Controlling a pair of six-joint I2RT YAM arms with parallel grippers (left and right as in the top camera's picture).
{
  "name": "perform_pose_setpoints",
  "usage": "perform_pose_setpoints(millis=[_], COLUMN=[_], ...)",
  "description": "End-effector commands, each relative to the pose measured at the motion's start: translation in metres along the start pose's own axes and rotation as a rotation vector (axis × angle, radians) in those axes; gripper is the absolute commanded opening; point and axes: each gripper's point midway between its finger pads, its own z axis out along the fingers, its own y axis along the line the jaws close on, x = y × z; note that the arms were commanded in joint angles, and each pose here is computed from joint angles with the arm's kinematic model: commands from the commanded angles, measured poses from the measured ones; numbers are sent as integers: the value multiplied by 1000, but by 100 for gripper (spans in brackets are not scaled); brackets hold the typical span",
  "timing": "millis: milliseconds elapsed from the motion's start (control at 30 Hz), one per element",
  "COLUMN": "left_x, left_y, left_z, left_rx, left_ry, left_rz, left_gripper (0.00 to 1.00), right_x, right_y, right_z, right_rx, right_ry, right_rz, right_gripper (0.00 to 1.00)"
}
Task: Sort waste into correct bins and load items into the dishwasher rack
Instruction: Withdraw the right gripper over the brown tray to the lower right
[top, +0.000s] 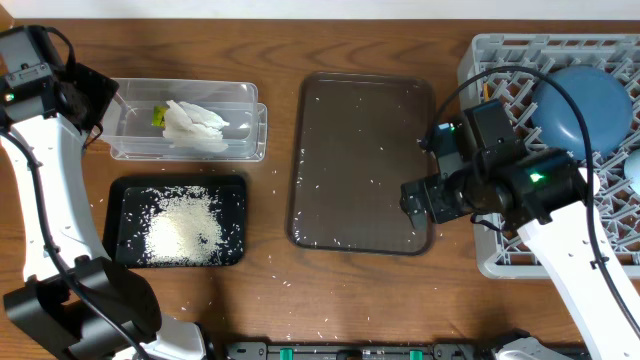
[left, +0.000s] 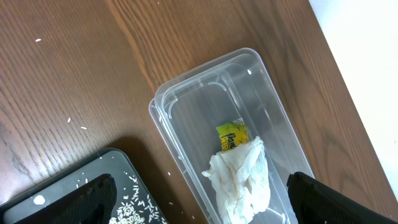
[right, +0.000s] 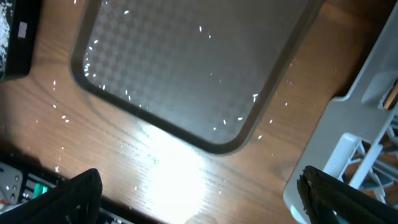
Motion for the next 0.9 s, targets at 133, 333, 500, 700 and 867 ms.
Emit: perform_pose_setpoints(millis=[133,333,500,700,867], left_x=[-2,-2,-2,-3,-2], left_y=[0,0,0,-1,0], left_z=[-4,-4,-4,-4,-4], left_rx=[5,5,5,5,5], left_ry=[-9,-9,-9,-9,-9], left_rz=[-11,-11,-11,-11,-11], left_gripper=[91,90,91,91,91], right_x=[-7,0,28,54,52], right_y=[-3,-11,-7,-18,-29], right_z=[11,33,50,55,42], right_rx=[10,-5,-111,-136,-99], right_ry=[-140,-318,-381,-499,-691], right_rz=[-65,-72,-64,-35,-46], right_gripper=[99,99,99,99,99])
